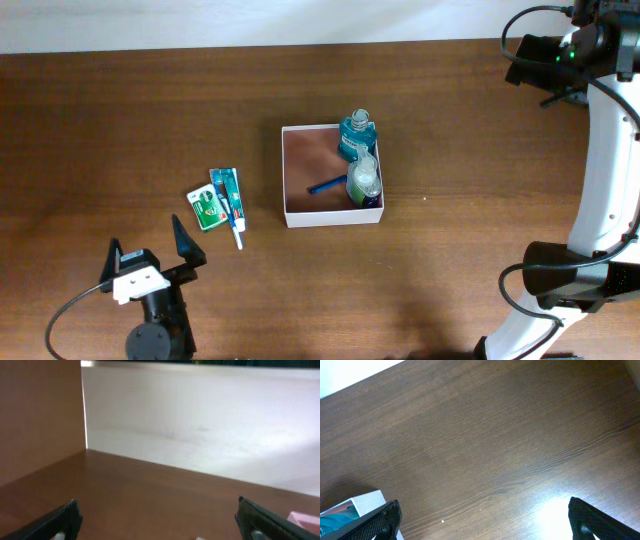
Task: Pack container
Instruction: 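Move the left gripper over the green Dettol soap bar and grasp it, then carry the Dettol soap into the box and release it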
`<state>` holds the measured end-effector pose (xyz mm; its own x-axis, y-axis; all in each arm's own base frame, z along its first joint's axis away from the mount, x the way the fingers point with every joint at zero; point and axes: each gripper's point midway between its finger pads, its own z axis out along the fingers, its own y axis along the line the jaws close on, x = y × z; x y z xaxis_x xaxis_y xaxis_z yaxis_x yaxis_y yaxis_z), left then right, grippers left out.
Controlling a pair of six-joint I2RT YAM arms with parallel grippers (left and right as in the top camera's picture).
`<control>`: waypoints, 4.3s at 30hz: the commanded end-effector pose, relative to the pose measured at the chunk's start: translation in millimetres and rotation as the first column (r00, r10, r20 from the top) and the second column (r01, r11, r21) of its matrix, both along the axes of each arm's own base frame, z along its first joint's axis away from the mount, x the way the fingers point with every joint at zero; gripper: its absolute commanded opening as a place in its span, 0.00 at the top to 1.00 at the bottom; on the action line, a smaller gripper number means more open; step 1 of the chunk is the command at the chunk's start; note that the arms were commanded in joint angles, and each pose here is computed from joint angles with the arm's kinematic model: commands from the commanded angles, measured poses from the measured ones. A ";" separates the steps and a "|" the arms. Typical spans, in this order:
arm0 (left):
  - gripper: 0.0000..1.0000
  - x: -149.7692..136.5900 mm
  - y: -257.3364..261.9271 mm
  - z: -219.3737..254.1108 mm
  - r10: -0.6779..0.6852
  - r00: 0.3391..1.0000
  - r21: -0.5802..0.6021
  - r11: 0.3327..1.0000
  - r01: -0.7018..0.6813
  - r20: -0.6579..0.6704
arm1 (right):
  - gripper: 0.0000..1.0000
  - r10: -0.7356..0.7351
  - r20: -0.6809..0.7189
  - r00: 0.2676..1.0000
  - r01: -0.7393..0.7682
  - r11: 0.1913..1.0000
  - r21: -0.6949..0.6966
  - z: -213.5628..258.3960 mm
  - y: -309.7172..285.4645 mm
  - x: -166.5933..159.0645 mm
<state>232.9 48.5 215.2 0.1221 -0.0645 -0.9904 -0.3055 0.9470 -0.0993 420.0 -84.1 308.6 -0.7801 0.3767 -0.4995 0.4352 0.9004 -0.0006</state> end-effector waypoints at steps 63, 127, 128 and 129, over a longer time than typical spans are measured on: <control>0.03 103.5 -37.3 -198.4 -0.301 0.083 -0.312 0.898 -0.310 -0.950 | 0.01 -0.012 0.003 1.000 0.012 1.000 0.001 0.9 -8.7 -1.2; 0.65 194.9 -269.8 -21.9 -0.590 0.298 -0.488 0.798 0.353 -0.750 | 0.01 -0.012 0.003 1.000 0.012 1.000 0.001 0.9 -8.7 -1.2; 0.66 189.3 -277.6 -25.9 -0.593 0.280 -0.487 0.793 0.365 -0.755 | 0.01 -0.012 0.003 1.000 0.012 1.000 0.001 0.9 -8.7 -1.2; 0.66 186.6 -281.4 -28.6 -0.593 0.270 -0.487 0.791 0.369 -0.759 | 0.01 -0.012 0.003 1.000 0.012 1.000 0.001 0.9 -8.7 -1.2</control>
